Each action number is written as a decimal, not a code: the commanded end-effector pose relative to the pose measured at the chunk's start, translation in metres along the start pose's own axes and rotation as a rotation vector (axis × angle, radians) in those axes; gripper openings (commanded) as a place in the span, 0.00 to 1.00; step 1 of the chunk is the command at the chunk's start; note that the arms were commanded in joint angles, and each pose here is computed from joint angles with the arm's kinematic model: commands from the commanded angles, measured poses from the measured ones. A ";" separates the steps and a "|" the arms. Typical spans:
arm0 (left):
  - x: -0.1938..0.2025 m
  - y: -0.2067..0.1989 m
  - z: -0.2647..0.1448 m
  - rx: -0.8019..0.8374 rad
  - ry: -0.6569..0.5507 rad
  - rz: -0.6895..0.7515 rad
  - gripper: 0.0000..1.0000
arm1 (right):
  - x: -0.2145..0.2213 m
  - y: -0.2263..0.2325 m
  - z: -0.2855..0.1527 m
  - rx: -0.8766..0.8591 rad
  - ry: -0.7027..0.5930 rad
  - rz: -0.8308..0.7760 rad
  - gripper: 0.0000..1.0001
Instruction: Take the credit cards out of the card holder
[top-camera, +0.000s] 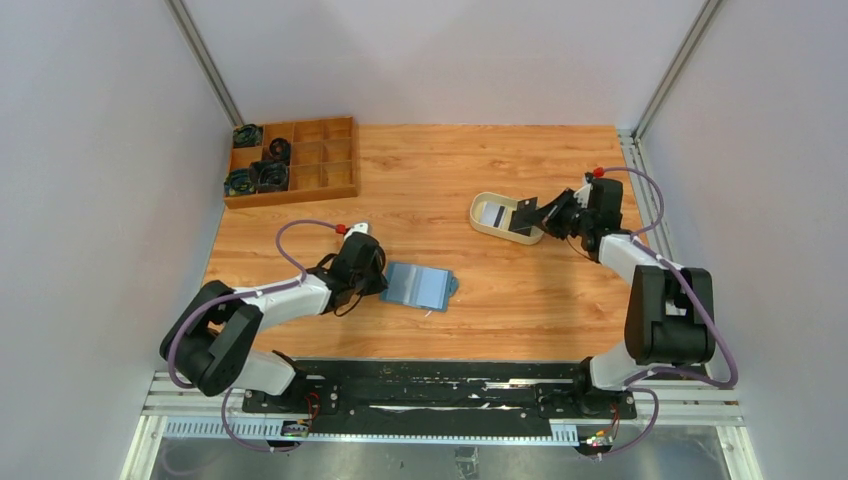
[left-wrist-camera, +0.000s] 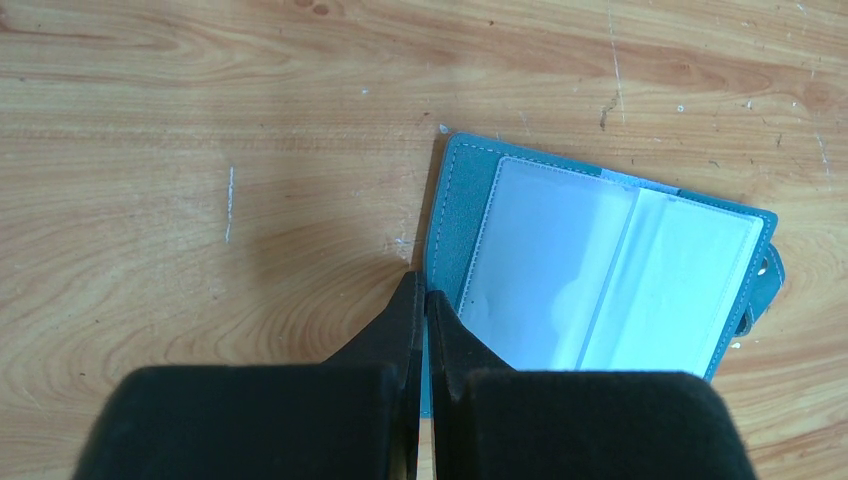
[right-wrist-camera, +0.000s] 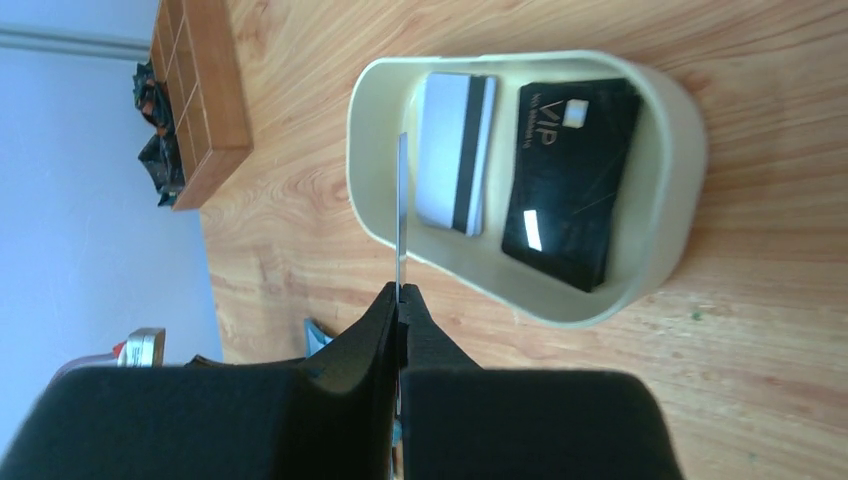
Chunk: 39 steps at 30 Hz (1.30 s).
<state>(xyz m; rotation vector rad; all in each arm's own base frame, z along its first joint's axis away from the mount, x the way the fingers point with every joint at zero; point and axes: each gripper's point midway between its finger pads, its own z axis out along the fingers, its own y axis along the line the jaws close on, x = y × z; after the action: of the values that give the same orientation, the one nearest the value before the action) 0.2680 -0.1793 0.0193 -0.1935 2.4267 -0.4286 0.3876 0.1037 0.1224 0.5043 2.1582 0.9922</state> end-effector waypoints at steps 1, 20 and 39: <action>0.018 0.015 0.003 -0.061 0.075 0.040 0.00 | -0.016 -0.020 0.002 0.038 -0.029 0.010 0.00; -0.002 -0.007 -0.002 -0.006 0.069 0.096 0.00 | -0.025 -0.052 0.023 0.075 -0.050 0.056 0.00; -0.018 -0.026 -0.004 0.037 0.036 0.019 0.00 | -0.027 -0.048 0.033 0.110 0.008 -0.002 0.18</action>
<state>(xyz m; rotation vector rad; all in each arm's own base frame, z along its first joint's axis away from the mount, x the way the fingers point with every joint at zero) 0.2746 -0.1921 0.0333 -0.1254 2.4687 -0.4444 0.4287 0.0742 0.0862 0.5731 2.1845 0.9281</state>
